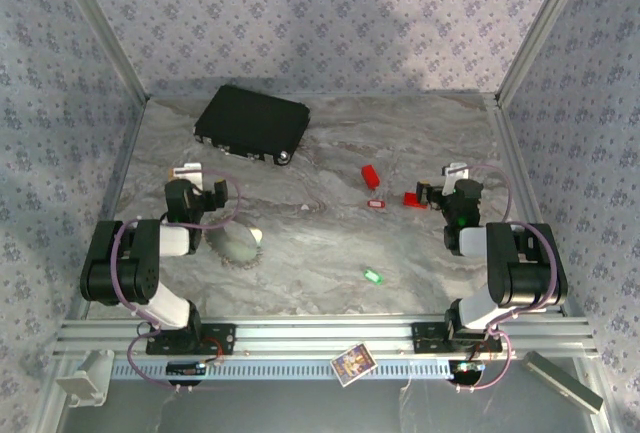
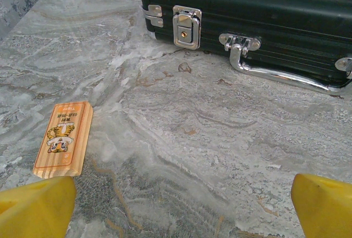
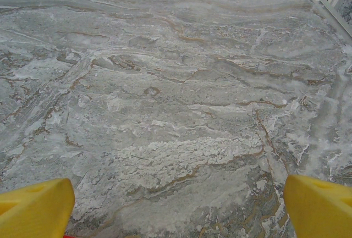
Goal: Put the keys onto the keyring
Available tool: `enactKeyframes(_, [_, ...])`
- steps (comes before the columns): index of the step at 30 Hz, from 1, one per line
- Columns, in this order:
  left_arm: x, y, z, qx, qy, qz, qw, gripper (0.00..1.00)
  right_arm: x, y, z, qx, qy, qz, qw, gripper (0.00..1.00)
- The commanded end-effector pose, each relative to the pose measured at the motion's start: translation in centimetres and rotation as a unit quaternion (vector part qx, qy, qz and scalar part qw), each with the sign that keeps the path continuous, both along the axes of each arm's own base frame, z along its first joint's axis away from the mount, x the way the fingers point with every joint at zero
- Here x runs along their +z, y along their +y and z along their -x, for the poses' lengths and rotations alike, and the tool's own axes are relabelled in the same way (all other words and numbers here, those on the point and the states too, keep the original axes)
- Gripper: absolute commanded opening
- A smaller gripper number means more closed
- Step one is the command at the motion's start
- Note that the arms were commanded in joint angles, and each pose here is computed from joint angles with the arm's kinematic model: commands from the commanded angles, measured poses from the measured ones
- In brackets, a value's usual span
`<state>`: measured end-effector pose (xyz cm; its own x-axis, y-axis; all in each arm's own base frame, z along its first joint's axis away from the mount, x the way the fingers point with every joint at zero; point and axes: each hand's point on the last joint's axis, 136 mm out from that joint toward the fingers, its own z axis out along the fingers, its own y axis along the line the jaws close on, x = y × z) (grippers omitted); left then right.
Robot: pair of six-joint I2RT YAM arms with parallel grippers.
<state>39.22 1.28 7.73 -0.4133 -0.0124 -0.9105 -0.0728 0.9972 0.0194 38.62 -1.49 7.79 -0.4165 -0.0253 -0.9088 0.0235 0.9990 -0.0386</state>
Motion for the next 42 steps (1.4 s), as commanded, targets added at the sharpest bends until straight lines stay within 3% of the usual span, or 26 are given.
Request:
enactKeyframes(1, [1.1, 0.1, -0.6, 0.000, -0.016, 0.008, 1.000, 1.00, 0.5, -0.1, -0.5, -0.004, -0.007, -0.005, 1.000, 0.99])
enactKeyframes(8, [1.3, 0.2, -0.5, 0.001, -0.021, 0.010, 1.000, 1.00, 1.2, -0.3, -0.3, -0.001, -0.010, -0.017, 1.000, 0.99])
enactKeyframes(13, [4.7, 1.2, 0.8, 0.033, -0.033, 0.005, 0.999, 1.00, 5.2, -0.1, 0.7, -0.003, -0.005, -0.009, 1.000, 0.99])
enactKeyframes(17, [7.1, 1.9, 2.1, 0.068, -0.042, 0.035, 0.996, 1.00, 7.8, 1.9, 2.6, 0.001, -0.013, -0.076, 0.997, 0.99])
enactKeyframes(24, [6.4, 1.8, 3.6, 0.129, 0.027, 0.155, 0.979, 1.00, 6.3, 7.5, 7.2, 0.000, 0.100, -0.209, 0.973, 0.90])
enactKeyframes(27, [6.0, 0.2, 4.3, 0.106, 0.041, 0.203, 0.973, 1.00, 5.0, 10.4, 9.2, 0.003, 0.153, -0.237, 0.959, 0.84])
enactKeyframes(33, [5.0, -2.6, 6.4, 0.079, 0.081, 0.290, 0.950, 1.00, 4.5, 17.4, 12.3, 0.093, 0.218, -0.220, 0.946, 0.78])
enactKeyframes(42, [1.4, -4.8, 11.4, 0.112, 0.192, 0.281, 0.934, 0.94, 4.0, 26.5, 13.5, 0.205, 0.281, -0.184, 0.919, 0.70])
